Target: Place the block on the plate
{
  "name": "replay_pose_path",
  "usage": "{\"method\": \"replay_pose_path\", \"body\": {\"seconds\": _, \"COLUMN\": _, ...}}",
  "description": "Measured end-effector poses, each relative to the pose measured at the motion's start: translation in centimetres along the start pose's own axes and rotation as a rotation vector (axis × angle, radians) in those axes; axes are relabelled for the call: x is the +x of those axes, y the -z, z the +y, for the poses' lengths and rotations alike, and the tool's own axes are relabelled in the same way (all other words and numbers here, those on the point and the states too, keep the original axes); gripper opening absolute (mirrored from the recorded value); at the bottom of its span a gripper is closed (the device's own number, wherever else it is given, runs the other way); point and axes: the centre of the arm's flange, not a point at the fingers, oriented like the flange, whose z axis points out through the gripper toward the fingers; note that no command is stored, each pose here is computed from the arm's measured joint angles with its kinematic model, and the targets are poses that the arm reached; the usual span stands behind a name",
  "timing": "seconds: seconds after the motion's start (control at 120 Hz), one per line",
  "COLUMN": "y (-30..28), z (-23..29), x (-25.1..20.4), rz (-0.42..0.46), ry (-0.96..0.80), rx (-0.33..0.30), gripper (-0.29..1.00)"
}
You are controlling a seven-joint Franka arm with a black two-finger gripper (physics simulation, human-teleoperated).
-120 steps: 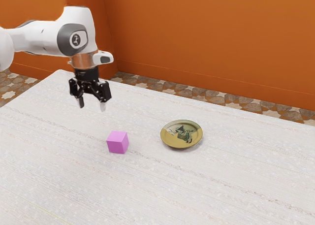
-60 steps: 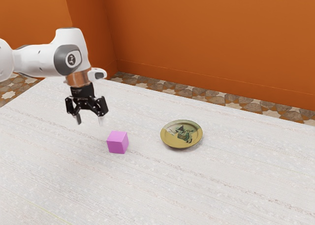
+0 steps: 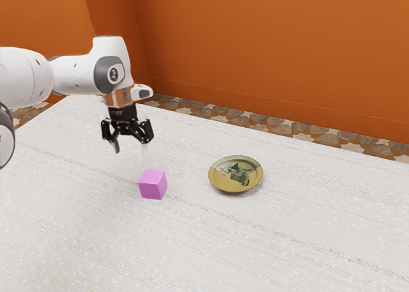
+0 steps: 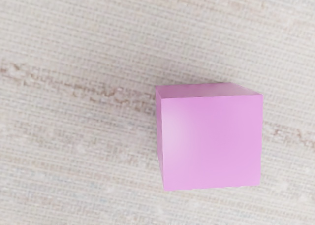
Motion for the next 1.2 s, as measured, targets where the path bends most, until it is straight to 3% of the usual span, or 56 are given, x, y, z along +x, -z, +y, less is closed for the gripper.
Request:
{"method": "replay_pose_path", "body": {"seconds": 0.608, "y": -7.2, "z": 3.4, "x": 2.1, "rz": -0.064, "ry": -0.015, "rx": 0.016, "gripper": 0.7}}
{"method": "replay_pose_path", "body": {"seconds": 1.2, "y": -11.7, "z": 3.0, "x": 3.0, "rz": -0.105, "ry": 0.002, "rx": 0.023, "gripper": 0.66}}
